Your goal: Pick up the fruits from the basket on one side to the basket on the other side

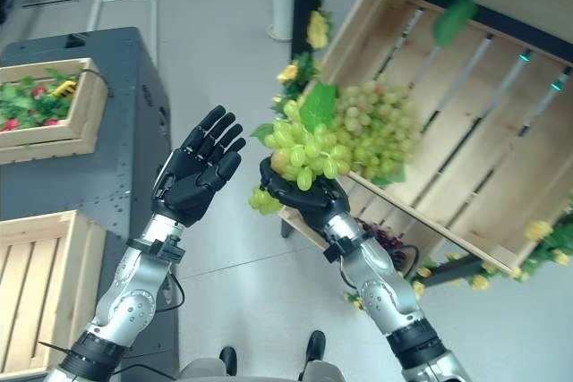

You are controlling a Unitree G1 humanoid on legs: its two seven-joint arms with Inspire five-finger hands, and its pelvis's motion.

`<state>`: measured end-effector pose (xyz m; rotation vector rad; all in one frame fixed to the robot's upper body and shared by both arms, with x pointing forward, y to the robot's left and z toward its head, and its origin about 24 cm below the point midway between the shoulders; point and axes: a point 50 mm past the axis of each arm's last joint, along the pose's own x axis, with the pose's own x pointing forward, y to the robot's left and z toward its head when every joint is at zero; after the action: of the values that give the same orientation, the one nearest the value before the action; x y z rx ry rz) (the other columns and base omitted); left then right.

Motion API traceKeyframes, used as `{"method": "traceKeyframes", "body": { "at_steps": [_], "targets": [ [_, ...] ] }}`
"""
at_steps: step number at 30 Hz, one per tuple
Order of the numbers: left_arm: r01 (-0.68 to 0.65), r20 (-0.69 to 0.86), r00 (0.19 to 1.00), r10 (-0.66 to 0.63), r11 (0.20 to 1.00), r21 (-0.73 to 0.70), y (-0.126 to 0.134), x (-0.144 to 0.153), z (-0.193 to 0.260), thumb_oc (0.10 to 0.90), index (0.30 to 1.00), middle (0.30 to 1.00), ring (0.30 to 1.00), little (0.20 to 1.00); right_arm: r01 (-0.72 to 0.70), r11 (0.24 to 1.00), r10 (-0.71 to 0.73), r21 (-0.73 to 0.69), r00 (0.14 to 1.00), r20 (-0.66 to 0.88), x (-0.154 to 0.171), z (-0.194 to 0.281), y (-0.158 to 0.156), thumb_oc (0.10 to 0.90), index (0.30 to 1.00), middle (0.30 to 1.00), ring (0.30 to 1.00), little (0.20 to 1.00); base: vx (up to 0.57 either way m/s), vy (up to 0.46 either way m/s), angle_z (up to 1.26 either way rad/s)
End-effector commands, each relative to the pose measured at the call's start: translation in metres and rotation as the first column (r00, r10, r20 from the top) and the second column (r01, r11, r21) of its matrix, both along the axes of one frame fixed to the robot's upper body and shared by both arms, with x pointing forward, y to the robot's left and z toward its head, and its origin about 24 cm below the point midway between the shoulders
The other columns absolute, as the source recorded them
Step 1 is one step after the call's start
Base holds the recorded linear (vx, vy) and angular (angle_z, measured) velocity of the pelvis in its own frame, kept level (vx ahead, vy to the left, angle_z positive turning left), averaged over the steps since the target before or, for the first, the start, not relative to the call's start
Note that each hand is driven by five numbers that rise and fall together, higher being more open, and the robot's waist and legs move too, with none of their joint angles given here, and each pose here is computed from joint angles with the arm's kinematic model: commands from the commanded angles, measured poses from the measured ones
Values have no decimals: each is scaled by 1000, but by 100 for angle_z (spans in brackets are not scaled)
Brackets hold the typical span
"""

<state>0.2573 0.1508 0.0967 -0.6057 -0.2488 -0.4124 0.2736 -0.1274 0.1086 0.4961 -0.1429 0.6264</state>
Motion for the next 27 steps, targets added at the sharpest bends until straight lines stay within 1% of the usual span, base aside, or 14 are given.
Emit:
{"method": "traceKeyframes", "body": {
  "at_steps": [1, 7, 10, 12, 15, 18, 19, 20, 21, 24, 25, 27],
  "targets": [
    [36, 194, 981, -19, 996, -86, -8, 4, 37, 800, 900, 900, 900, 900, -128, 984, 90, 122, 956, 278, -8, 62, 6, 400, 300, 300, 300, 300, -35, -206, -14],
    [37, 174, 985, -18, 994, -107, -12, 3, 31, 800, 900, 900, 900, 900, -205, 974, 167, 99, 939, 299, -9, 73, 0, 400, 300, 300, 300, 300, -31, -146, -8],
    [9, 190, 982, 9, 995, -97, -7, 3, 32, 800, 900, 900, 900, 900, -260, 964, 222, 60, 905, 363, -12, 82, 2, 400, 300, 300, 300, 300, -17, -31, -25],
    [13, 185, 983, 5, 995, -101, -6, 2, 34, 800, 900, 900, 900, 900, -282, 956, 230, 76, 890, 394, -13, 89, 3, 400, 300, 300, 300, 300, 3, 23, -23],
    [21, 169, 986, -5, 995, -97, -7, 1, 32, 800, 900, 900, 900, 900, -269, 949, 178, 162, 885, 429, -15, 98, 3, 400, 300, 300, 300, 300, 36, 44, -6],
    [26, 158, 987, -9, 994, -107, -7, 3, 32, 800, 900, 900, 900, 900, -209, 944, 87, 256, 904, 418, -12, 108, -2, 400, 300, 300, 300, 300, 59, 45, 2],
    [31, 151, 988, -14, 993, -115, -8, 4, 32, 800, 900, 900, 900, 900, -162, 943, 32, 291, 915, 402, -8, 109, -6, 400, 300, 300, 300, 300, 61, 43, 2],
    [31, 149, 989, -14, 993, -114, -8, 4, 32, 800, 900, 900, 900, 900, -141, 942, 10, 305, 919, 395, -6, 109, -8, 400, 300, 300, 300, 300, 78, 55, 1],
    [41, 148, 989, -24, 993, -115, -9, 5, 31, 800, 900, 900, 900, 900, -84, 940, -47, 331, 928, 369, -2, 108, -12, 400, 300, 300, 300, 300, 64, 45, 0],
    [59, 135, 990, -43, 991, -117, -13, 6, 33, 800, 900, 900, 900, 900, 14, 940, -129, 342, 939, 318, 7, 107, -19, 400, 300, 300, 300, 300, 51, 32, 0],
    [61, 132, 990, -46, 991, -117, -14, 6, 33, 800, 900, 900, 900, 900, 27, 939, -140, 344, 941, 308, 9, 107, -20, 400, 300, 300, 300, 300, 58, 23, -1],
    [69, 114, 992, -56, 991, -114, -14, 6, 30, 800, 900, 900, 900, 900, 105, 932, -204, 346, 943, 262, 18, 104, -31, 400, 300, 300, 300, 300, 63, 16, -1]
  ]
}}
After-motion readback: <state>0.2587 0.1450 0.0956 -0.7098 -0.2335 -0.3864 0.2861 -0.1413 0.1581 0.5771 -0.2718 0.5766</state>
